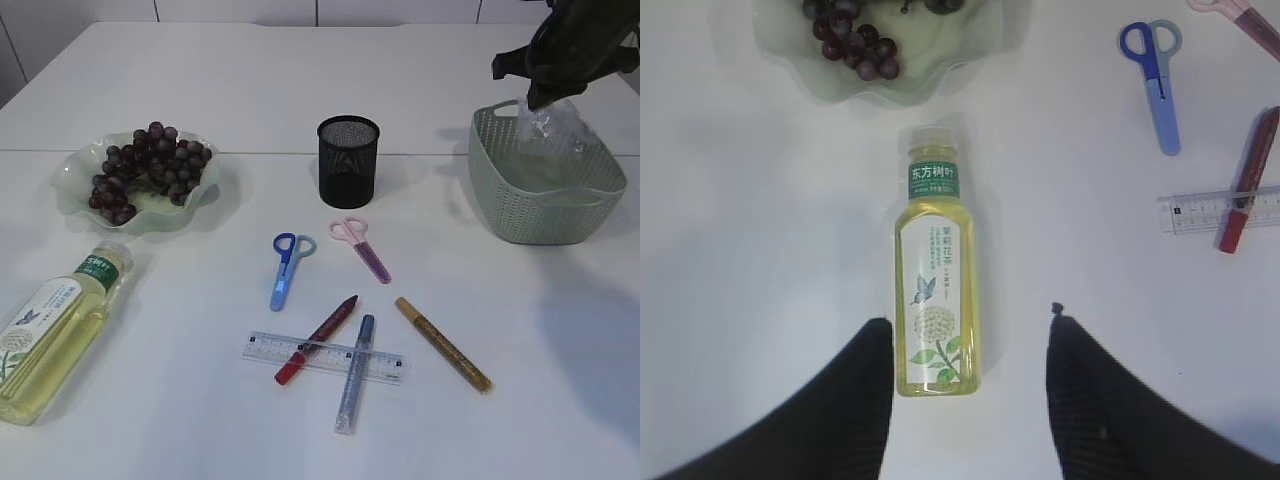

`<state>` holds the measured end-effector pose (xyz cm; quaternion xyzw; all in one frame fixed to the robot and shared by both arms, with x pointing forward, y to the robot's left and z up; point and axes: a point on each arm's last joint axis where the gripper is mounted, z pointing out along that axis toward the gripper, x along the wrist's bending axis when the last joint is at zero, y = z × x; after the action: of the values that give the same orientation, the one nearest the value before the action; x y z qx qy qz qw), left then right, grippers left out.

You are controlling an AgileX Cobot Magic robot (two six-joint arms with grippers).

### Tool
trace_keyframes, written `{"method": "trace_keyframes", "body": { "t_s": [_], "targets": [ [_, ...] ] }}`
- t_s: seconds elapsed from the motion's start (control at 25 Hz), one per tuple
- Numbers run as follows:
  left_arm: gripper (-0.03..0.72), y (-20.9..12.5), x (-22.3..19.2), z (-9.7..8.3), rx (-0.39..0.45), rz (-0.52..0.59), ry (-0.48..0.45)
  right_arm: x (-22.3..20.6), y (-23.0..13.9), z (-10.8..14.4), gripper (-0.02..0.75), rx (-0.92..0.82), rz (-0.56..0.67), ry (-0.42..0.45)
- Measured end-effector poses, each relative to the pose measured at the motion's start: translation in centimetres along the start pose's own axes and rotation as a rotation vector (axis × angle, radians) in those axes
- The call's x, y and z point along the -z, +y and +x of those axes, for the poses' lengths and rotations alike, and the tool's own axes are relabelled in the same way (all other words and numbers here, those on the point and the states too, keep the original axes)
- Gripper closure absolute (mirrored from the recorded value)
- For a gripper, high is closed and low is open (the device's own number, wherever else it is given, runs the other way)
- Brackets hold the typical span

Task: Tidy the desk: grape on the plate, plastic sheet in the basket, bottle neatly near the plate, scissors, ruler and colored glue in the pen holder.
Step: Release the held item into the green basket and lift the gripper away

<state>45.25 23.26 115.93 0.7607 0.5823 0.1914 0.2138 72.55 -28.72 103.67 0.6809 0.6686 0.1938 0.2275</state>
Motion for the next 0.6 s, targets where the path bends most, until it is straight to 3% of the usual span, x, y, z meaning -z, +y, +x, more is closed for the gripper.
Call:
{"method": "trace_keyframes", "body": {
  "t_s": [0.48, 0.6],
  "targets": [
    [0.327, -0.1, 0.0, 0.0, 0.000, 0.010, 0.001, -0.5, -0.1, -1.5, 0.739, -0.034, 0.001, -0.020],
    [0.327, -0.1, 0.0, 0.0, 0.000, 0.011, 0.001, -0.5, -0.1, -1.5, 0.685, -0.034, 0.001, -0.020]
  ]
}}
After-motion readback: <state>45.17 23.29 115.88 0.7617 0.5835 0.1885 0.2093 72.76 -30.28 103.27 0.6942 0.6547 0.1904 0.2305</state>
